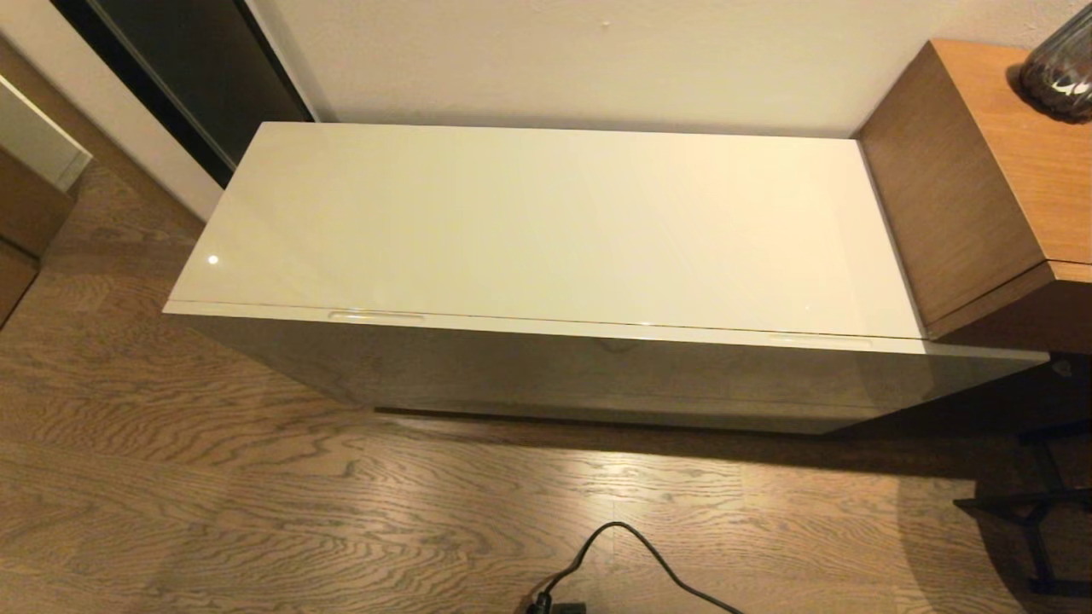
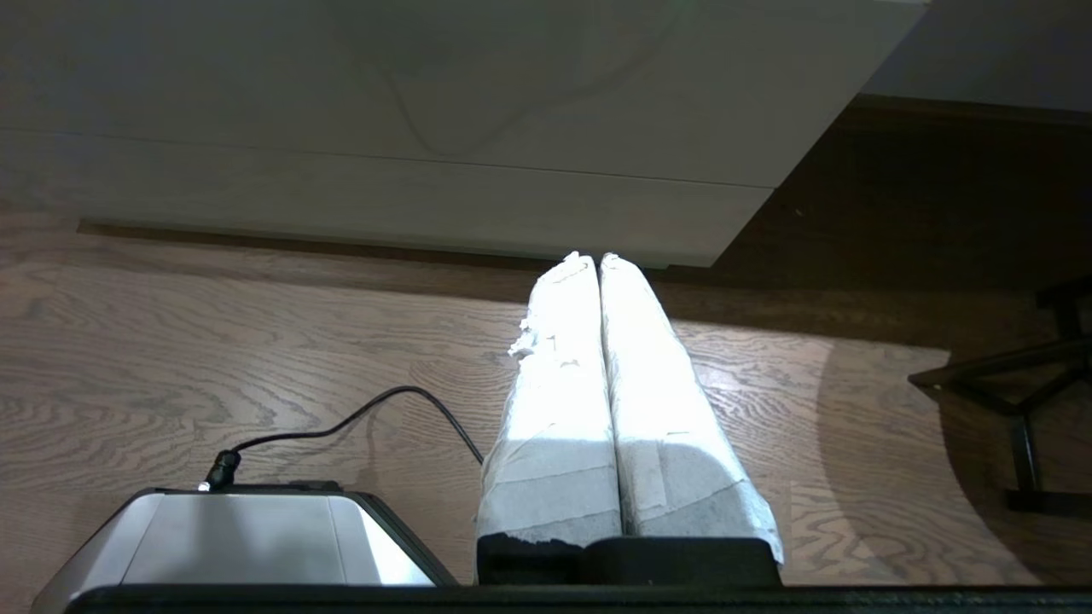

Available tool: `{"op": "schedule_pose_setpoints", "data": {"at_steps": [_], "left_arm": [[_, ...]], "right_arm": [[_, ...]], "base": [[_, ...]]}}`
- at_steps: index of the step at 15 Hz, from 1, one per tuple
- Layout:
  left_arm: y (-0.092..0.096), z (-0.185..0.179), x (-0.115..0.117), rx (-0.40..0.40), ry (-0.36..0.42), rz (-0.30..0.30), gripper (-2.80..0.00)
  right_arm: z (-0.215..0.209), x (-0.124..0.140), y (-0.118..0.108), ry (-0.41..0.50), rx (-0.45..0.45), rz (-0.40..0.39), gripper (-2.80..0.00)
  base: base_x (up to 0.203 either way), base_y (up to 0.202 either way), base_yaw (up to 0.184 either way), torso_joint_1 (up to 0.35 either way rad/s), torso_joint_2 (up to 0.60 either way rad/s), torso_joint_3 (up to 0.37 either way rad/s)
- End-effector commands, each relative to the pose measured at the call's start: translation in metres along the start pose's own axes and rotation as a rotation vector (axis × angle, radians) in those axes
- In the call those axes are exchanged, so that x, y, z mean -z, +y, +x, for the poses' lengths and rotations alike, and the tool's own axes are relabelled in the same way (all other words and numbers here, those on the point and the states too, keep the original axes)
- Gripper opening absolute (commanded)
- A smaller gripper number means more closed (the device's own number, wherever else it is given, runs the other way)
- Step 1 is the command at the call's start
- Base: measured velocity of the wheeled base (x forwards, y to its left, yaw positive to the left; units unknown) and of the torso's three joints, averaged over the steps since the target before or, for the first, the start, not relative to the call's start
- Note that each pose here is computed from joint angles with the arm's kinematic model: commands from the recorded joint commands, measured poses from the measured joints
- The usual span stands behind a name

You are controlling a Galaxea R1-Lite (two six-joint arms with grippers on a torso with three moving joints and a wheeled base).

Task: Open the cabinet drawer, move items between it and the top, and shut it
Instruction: Open the drawer

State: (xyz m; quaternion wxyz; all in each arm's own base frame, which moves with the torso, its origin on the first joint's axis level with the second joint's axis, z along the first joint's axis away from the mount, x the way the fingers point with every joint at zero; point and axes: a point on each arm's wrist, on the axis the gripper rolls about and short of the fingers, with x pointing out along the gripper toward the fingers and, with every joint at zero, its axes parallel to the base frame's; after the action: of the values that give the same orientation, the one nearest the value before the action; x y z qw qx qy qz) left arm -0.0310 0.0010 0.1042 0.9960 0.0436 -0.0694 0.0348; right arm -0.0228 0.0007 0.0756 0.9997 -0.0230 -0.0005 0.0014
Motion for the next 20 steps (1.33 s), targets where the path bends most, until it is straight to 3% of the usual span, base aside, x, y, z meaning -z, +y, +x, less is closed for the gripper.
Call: {"op": "schedule_pose_setpoints", "data": {"at_steps": [1,3,5,6,7,8,9,11,12,16,19,20], "left_arm": [[0.0,0.004,-0.001,-0.021,-0.167,-0.003,-2.8],[-0.002,0.005,0.015,-0.003,-0.001,-0.023,-2.8],[-0.003,0.005,0.018,0.039,0.031,-0.166,-2.8],[-0.003,0.005,0.018,0.042,0.035,-0.208,-2.8],[-0.003,0.005,0.018,0.042,0.037,-0.211,-2.8],[-0.003,0.005,0.018,0.041,0.041,-0.176,-2.8],[-0.003,0.005,0.019,0.043,0.045,-0.103,-2.8],[-0.004,0.005,0.021,0.084,0.06,0.12,-2.8],[-0.005,0.004,0.023,0.119,0.067,0.174,-2.8],[-0.004,0.005,0.023,0.086,0.068,0.098,-2.8],[-0.004,0.005,0.022,0.064,0.062,0.085,-2.8],[-0.004,0.005,0.022,0.065,0.062,0.044,-2.8]], "right_arm": [[0.0,0.0,0.0,-0.001,-0.001,0.0,-2.8],[0.0,0.0,0.0,-0.001,-0.002,0.0,-2.8],[0.0,0.0,0.0,-0.003,-0.001,0.0,-2.8],[0.0,0.0,0.0,-0.001,-0.002,0.0,-2.8],[0.0,0.0,0.0,-0.002,-0.001,0.0,-2.8],[0.0,0.0,0.0,-0.002,-0.001,0.0,-2.8],[0.0,0.0,0.0,-0.002,0.0,0.0,-2.8],[0.0,0.0,0.0,-0.001,-0.002,0.0,-2.8],[0.0,0.0,0.0,-0.002,-0.002,0.0,-2.8],[0.0,0.0,0.0,-0.002,-0.002,0.0,-2.8],[0.0,0.0,0.0,-0.001,0.0,0.0,-2.8],[0.0,0.0,0.0,-0.002,0.0,0.0,-2.8]], "base": [[0.0,0.0,0.0,0.0,0.0,0.0],[0.0,0.0,0.0,0.0,0.0,0.0],[0.0,0.0,0.0,0.0,0.0,0.0],[0.0,0.0,0.0,0.0,0.0,0.0],[0.0,0.0,0.0,0.0,0.0,0.0],[0.0,0.0,0.0,0.0,0.0,0.0],[0.0,0.0,0.0,0.0,0.0,0.0],[0.0,0.0,0.0,0.0,0.0,0.0],[0.0,0.0,0.0,0.0,0.0,0.0],[0.0,0.0,0.0,0.0,0.0,0.0],[0.0,0.0,0.0,0.0,0.0,0.0],[0.0,0.0,0.0,0.0,0.0,0.0]]}}
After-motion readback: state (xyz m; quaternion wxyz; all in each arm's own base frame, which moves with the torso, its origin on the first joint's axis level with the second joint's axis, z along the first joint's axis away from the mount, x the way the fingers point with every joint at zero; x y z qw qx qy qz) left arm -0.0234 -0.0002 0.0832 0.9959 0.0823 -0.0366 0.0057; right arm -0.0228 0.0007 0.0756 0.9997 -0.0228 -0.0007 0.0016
